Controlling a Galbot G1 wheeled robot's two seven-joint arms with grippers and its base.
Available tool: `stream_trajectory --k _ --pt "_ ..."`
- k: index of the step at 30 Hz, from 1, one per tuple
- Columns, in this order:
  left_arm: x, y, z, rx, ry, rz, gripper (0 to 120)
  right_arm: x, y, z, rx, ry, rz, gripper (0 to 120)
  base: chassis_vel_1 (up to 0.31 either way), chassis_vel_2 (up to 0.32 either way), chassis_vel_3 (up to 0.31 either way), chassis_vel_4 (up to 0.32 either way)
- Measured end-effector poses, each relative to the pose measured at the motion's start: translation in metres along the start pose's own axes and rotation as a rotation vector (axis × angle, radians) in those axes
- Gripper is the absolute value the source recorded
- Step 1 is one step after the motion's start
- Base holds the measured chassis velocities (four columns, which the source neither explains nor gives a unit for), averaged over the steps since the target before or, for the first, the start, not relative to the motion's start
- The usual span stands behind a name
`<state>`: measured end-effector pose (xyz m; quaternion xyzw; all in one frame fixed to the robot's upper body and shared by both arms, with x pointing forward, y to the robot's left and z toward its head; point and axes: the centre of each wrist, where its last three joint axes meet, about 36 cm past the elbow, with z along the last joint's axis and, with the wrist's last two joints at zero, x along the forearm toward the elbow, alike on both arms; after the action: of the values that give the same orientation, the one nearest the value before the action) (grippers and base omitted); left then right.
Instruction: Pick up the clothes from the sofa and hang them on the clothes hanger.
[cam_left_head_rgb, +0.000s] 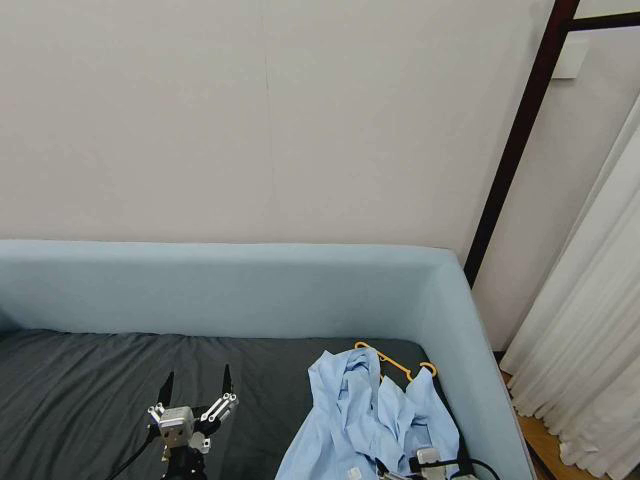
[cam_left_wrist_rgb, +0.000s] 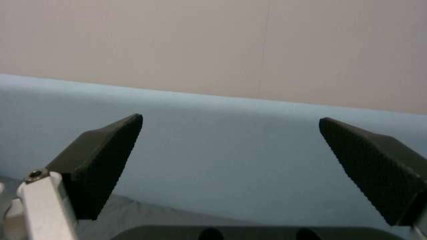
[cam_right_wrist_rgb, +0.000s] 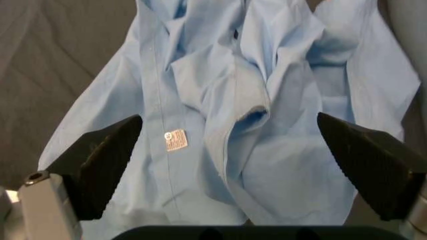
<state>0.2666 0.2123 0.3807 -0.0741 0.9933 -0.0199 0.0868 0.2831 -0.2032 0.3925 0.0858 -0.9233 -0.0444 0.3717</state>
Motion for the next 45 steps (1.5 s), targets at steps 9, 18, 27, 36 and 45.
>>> stream_trajectory --k 9,18,27,36,45 --pt "0.001 0.003 0.002 -0.008 0.006 -0.003 100 -0.029 0.003 -0.01 -0.095 0.05 -0.002 100 0.0 0.0 0.0 0.0" --pt "-0.001 0.003 0.005 -0.007 0.008 -0.004 100 -0.041 -0.005 -0.008 -0.085 0.066 0.04 93 0.0 0.0 0.0 0.0" --pt "-0.005 0.0 0.008 0.0 0.008 -0.006 100 -0.05 -0.002 -0.004 -0.106 0.083 0.027 58 0.0 0.0 0.0 0.0" --pt "-0.004 0.002 0.009 -0.005 0.011 -0.009 100 -0.052 -0.002 -0.003 -0.089 0.077 0.01 25 0.0 0.0 0.0 0.0" --pt "-0.005 0.003 0.009 -0.007 0.007 -0.009 100 -0.05 -0.007 0.002 -0.021 0.005 0.024 0 0.0 0.0 0.0 0.0"
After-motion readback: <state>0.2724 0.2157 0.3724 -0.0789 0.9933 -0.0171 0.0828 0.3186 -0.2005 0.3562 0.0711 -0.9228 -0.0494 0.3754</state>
